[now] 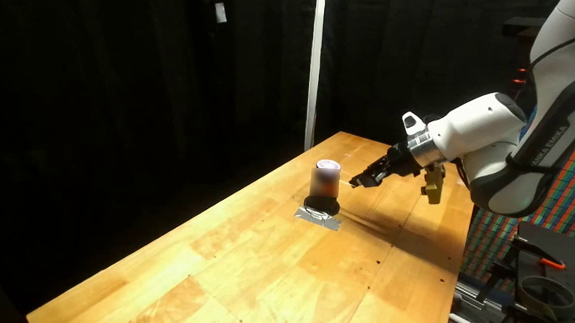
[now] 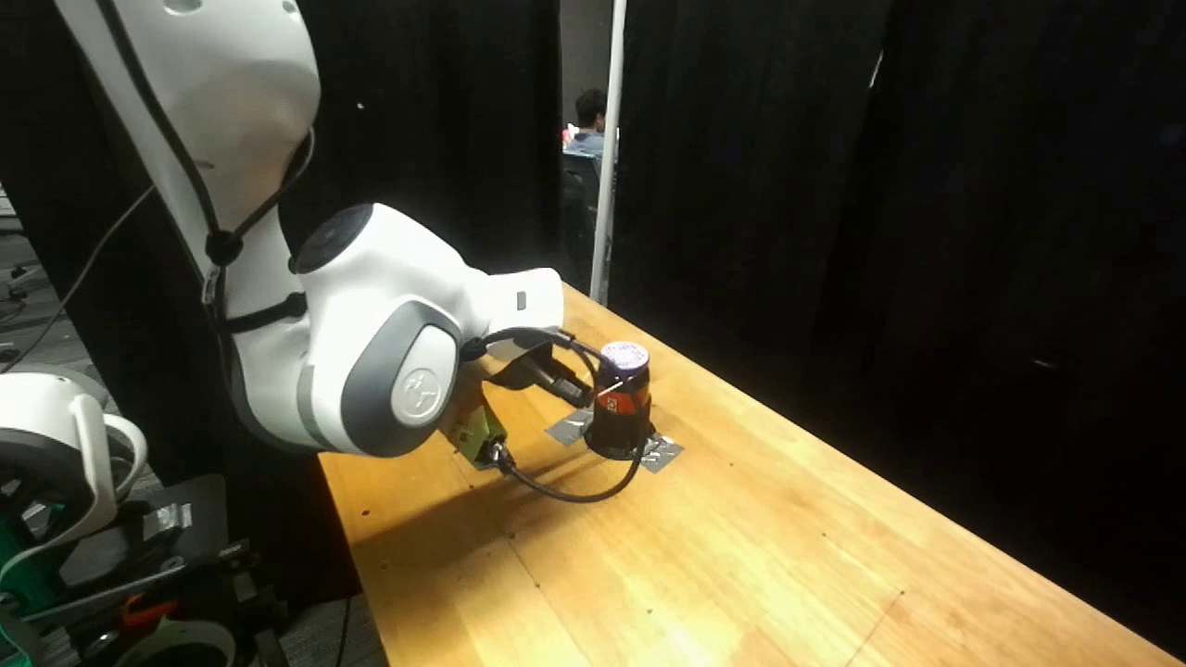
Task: Place the rubber band on the cup
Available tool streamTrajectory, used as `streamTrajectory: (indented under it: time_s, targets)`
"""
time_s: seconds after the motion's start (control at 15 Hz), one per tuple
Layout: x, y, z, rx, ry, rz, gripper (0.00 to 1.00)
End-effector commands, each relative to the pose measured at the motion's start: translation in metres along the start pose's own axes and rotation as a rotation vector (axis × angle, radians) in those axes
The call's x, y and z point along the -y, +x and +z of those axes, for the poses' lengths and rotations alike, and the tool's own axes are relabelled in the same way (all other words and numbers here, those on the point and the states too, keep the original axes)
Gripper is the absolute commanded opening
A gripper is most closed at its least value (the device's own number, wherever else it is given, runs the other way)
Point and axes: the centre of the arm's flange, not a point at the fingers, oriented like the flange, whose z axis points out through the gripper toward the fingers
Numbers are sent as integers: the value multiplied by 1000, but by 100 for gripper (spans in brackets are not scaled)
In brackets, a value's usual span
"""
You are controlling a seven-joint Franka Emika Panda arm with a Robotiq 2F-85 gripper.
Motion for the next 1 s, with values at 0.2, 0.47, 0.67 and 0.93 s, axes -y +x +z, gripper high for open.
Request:
streamTrajectory:
  time_s: [0.2,0.47,0.67,0.93]
  targets:
    - [20,-49,15,-184,-24,-15,20]
    - [23,-67,18,-309,-63,-49,19]
    - [26,-58,28,-342,-73,-73,20]
    - [26,-35,33,-411,-80,-103,19]
